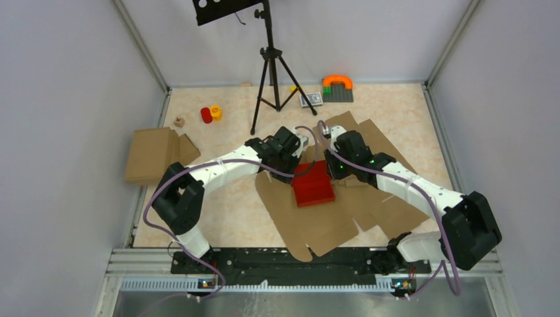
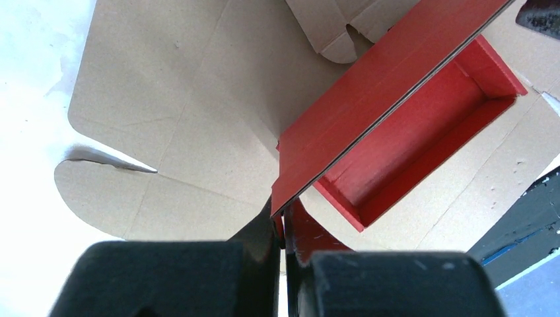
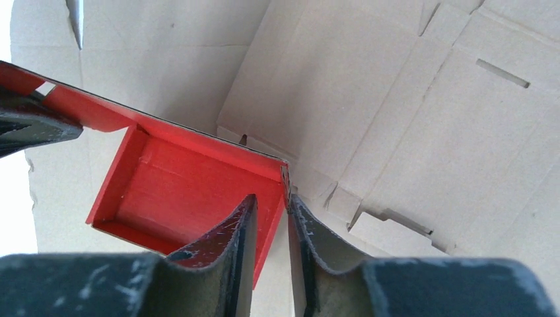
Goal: Fold the paper box
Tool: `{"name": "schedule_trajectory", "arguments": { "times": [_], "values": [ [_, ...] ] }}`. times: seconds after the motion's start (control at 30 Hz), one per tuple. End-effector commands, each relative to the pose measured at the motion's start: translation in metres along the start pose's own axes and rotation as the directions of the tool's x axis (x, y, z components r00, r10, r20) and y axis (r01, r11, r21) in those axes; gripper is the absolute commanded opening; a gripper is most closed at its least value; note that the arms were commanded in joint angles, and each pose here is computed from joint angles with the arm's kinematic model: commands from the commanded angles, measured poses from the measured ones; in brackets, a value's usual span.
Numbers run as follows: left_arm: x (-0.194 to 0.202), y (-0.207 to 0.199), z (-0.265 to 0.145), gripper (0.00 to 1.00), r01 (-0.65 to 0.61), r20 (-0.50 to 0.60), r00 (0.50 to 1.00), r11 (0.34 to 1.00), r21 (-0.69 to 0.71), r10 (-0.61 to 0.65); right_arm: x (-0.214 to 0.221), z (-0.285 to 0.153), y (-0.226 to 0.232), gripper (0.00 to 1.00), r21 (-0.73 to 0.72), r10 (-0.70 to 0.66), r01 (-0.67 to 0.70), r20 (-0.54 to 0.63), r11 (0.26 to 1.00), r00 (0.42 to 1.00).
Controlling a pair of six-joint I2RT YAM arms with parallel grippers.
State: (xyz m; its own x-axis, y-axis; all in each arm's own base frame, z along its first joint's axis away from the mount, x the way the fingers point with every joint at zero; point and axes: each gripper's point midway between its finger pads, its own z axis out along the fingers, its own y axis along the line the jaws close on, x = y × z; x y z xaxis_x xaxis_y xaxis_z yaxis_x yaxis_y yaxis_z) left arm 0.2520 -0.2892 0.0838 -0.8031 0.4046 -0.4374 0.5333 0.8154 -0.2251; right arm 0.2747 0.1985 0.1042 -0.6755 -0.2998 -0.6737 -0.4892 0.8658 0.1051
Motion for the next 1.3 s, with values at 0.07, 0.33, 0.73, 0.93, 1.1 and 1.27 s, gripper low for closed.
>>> {"name": "schedule_trajectory", "arguments": {
  "times": [0.07, 0.33, 0.73, 0.93, 1.1, 1.27],
  "values": [
    [-0.023, -0.008, -0.009, 0.0, -0.022, 0.057, 0.998, 1.0, 0.01, 0.022, -0.024, -0.001, -0.007, 0.13, 0.043, 0.02, -0.024, 0.099, 0.999, 0.995],
    [-0.034, -0.01, -0.007, 0.0, 0.05, 0.077, 0.996, 0.999, 0.0, -0.05, -0.026, -0.008, 0.004, 0.0, 0.011, 0.067, -0.071, 0.211, 0.997, 0.975],
    [-0.042, -0.009, 0.0, 0.0, 0.142, 0.162, 0.977, 0.99, 0.008, -0.141, -0.005, -0.014, 0.018, 0.0, 0.036, 0.07, -0.085, 0.316, 0.996, 0.946],
    [-0.036, -0.007, 0.008, 0.0, 0.153, 0.159, 0.975, 0.988, 0.007, -0.152, -0.006, -0.01, 0.024, 0.0, 0.01, 0.153, -0.165, 0.317, 0.986, 0.936],
    [-0.032, -0.007, 0.012, 0.0, 0.154, 0.151, 0.977, 0.988, 0.01, -0.154, -0.005, -0.011, 0.029, 0.0, 0.026, 0.19, -0.208, 0.309, 0.978, 0.932],
    [-0.03, -0.008, 0.013, 0.0, 0.153, 0.145, 0.978, 0.988, 0.011, -0.153, -0.003, -0.008, 0.027, 0.0, 0.05, 0.235, -0.26, 0.287, 0.964, 0.929]
  ]
}}
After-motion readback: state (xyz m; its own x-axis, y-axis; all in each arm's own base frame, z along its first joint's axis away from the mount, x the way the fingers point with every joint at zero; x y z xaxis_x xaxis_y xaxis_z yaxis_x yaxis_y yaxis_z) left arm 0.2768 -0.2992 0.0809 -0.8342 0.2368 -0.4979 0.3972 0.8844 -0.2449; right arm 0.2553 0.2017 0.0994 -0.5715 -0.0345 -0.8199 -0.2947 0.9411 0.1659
